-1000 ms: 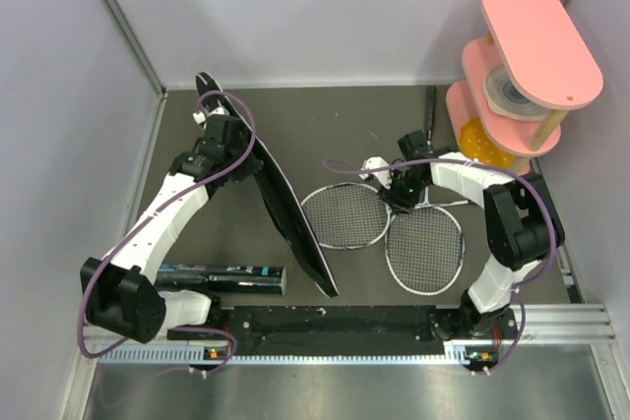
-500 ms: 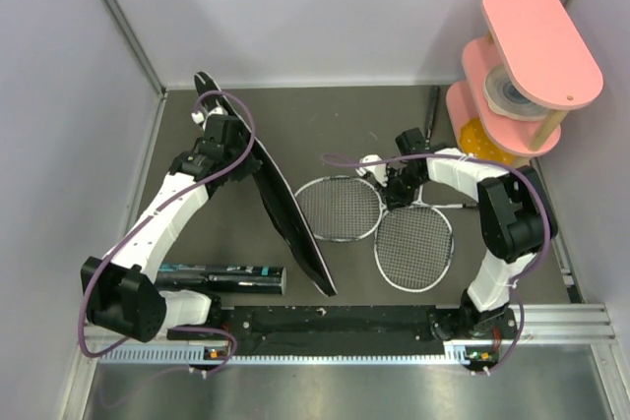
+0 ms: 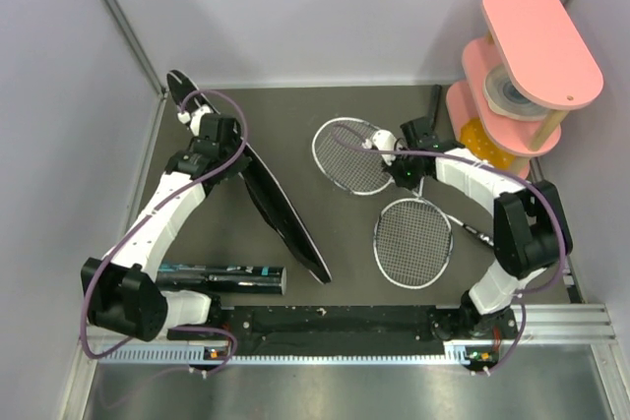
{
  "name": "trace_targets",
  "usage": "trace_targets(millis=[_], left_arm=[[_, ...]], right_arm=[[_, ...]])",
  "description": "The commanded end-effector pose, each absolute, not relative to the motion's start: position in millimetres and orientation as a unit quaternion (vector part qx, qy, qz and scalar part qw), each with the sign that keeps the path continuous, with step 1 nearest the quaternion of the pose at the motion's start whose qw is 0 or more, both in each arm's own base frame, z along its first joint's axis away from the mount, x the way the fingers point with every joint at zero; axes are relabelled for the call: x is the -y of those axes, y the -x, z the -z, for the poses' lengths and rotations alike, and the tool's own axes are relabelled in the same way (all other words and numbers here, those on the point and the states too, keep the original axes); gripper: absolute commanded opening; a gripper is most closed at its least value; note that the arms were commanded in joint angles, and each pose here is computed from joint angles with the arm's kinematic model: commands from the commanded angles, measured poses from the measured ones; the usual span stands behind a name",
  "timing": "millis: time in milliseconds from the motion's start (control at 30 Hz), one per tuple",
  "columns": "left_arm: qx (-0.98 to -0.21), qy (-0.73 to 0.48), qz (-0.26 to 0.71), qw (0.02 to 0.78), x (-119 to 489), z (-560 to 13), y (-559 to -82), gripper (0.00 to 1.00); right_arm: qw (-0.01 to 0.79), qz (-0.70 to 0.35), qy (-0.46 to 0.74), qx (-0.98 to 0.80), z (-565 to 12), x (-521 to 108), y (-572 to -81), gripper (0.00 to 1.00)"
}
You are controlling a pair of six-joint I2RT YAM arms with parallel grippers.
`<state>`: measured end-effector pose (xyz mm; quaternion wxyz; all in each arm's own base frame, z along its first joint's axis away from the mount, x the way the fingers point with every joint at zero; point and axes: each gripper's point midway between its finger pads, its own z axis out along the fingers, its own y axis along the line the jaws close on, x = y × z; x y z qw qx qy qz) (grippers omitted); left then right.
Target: Pack up the badminton gear
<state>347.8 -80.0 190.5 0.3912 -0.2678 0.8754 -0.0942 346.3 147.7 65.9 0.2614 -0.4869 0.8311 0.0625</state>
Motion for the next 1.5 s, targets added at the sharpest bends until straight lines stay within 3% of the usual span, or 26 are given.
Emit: trace_targets(millis=[0, 300, 567, 1200, 1467], left_arm=[[-0.857, 0.287, 0.076, 0.421, 70, -208, -367, 0.0], [-0.87, 0.309, 0.043, 0.381, 72, -175, -388, 0.0], [-0.891, 0.321, 0.045, 0.319, 94, -146, -401, 0.0], [-0.888, 0.298, 0.082, 0.339, 121, -156, -399, 0.0], [-0.87, 0.236, 0.19, 0.39, 151, -194, -401, 0.0]], right_arm=[[0.345, 0.004, 0.379, -0.859, -123, -152, -373, 0.0], [0.388, 0.1, 0.287, -0.87, -149, -180, -354, 0.0], [0.437, 0.086, 0.286, -0.848, -186, -197, -333, 0.0], [0.398, 0.061, 0.363, -0.84, -159, -282, -309, 0.0], [0.38, 0.025, 0.393, -0.837, -147, -316, -300, 0.0]])
